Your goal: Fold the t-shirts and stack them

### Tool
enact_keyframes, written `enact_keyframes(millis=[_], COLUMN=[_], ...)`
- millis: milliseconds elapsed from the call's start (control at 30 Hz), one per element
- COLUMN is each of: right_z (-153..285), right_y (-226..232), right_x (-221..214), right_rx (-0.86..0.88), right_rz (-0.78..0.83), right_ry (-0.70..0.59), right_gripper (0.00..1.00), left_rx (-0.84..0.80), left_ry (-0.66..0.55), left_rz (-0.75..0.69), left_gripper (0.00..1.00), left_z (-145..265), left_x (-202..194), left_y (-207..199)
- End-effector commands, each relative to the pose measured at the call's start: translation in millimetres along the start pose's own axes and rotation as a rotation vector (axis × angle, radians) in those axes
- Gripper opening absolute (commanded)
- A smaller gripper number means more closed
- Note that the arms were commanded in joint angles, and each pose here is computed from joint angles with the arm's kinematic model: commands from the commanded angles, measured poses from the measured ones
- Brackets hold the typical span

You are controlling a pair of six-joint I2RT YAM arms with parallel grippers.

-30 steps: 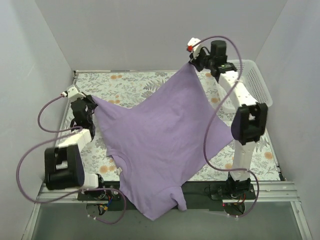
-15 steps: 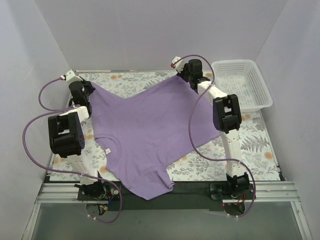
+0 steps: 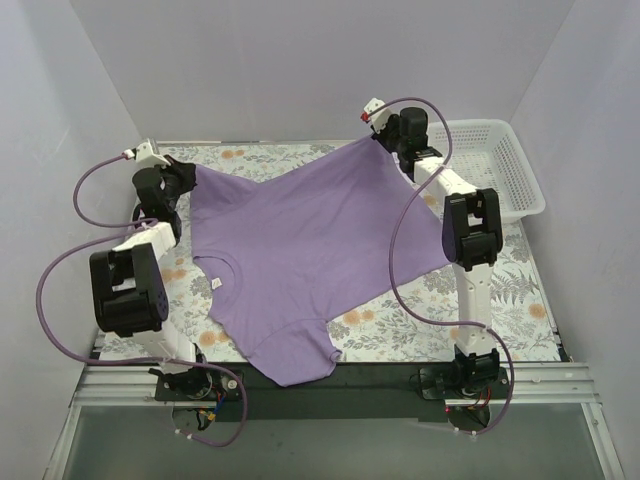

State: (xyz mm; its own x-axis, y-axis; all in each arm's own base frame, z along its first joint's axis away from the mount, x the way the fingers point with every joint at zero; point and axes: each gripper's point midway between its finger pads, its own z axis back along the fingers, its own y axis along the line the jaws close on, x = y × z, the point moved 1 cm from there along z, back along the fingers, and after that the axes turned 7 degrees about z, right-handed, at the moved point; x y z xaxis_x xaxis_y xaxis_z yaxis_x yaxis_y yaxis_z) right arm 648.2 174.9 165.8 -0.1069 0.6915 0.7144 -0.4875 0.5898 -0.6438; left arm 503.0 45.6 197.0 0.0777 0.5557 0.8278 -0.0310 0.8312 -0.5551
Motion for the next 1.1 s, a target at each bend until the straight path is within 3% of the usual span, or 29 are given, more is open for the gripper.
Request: enact_keyframes(millis=[0, 467, 1067], right_z=[23, 64, 75], right_y=[-25, -27, -27], right_x=[43, 17, -21], right_rx=[-0.030, 0.005, -0.034], right_rz=[-0.003, -0.098, -0.101], right_ry=[-0.116, -0.079, 0.030], right_gripper=[0.01, 0.01, 0.01], left_rx=[-0.147, -0.209, -0.236], left_ry=[-0.036, 0.051, 0.200], left_rz=[-0.016, 0.030, 0.093], left_gripper=[0.00, 0.00, 0.00], left_z=[31, 118, 179], left_x=[27, 6, -27], left_y=[-43, -72, -85])
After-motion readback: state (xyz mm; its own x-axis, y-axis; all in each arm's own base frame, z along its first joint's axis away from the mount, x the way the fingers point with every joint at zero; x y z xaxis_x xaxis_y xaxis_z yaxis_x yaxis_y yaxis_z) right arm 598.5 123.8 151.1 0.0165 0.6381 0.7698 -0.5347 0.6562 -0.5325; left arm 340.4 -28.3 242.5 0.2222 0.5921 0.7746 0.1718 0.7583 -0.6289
